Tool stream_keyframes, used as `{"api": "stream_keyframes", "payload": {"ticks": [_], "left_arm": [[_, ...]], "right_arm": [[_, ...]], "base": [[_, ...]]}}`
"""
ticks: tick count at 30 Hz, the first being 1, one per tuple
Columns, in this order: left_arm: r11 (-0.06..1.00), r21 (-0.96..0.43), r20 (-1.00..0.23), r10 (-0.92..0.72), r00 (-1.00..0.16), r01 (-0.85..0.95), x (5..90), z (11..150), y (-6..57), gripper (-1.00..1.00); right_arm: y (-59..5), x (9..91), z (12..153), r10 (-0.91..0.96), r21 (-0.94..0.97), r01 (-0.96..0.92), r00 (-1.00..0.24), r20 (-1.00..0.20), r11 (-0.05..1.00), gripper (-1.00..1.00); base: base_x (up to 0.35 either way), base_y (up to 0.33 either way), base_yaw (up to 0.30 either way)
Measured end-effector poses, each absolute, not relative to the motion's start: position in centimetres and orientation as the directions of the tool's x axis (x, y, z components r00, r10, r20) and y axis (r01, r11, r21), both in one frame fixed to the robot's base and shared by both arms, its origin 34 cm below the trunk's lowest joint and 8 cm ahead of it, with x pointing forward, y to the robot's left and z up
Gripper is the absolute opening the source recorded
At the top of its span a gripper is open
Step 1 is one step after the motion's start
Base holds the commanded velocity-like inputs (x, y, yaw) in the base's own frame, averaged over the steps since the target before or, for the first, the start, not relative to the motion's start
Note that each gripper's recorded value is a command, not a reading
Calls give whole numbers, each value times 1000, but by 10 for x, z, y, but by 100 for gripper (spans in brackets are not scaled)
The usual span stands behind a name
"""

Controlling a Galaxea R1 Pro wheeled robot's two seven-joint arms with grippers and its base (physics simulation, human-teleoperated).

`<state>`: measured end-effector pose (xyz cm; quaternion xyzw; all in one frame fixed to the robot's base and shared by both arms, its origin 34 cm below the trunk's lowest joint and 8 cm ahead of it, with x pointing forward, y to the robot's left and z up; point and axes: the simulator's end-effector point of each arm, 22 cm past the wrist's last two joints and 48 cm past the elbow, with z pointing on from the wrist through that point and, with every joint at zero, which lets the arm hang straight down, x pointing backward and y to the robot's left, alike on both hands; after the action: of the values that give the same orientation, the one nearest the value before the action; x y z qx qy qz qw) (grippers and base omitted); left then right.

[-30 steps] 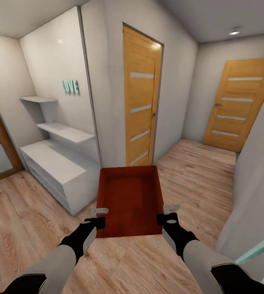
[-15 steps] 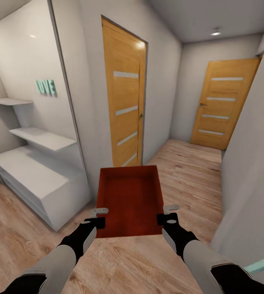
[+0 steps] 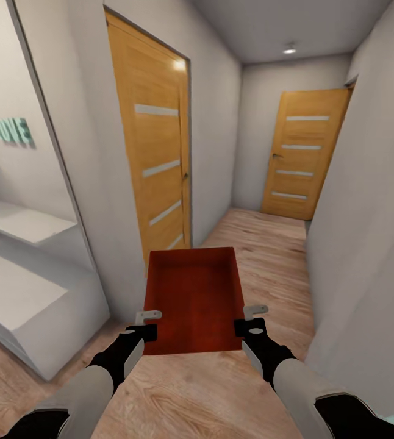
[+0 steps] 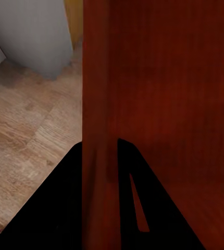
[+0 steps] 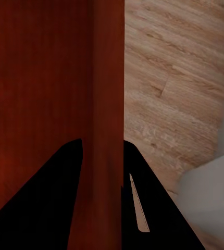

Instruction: Move the two storage containers from the living room to the garage. In the garage, place one container on the floor and stack the other container on top of it (either order is fine).

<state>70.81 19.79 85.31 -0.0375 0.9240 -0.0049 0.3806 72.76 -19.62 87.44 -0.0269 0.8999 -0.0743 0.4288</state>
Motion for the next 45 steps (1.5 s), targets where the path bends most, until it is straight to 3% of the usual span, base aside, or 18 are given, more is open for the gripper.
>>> {"api": "stream_keyframes", "payload": {"ticks": [15, 45], "left_arm": [[997, -37, -703, -73, -707, -66, 708, 853, 198, -100], [997, -37, -703, -73, -707, -66, 708, 853, 198, -100]], "right_arm": [[-196, 728, 874, -112, -157, 15, -631, -768, 988, -100], [-196, 728, 874, -112, -157, 15, -631, -768, 988, -100]], "base": [[322, 0, -218], [322, 0, -2]]}}
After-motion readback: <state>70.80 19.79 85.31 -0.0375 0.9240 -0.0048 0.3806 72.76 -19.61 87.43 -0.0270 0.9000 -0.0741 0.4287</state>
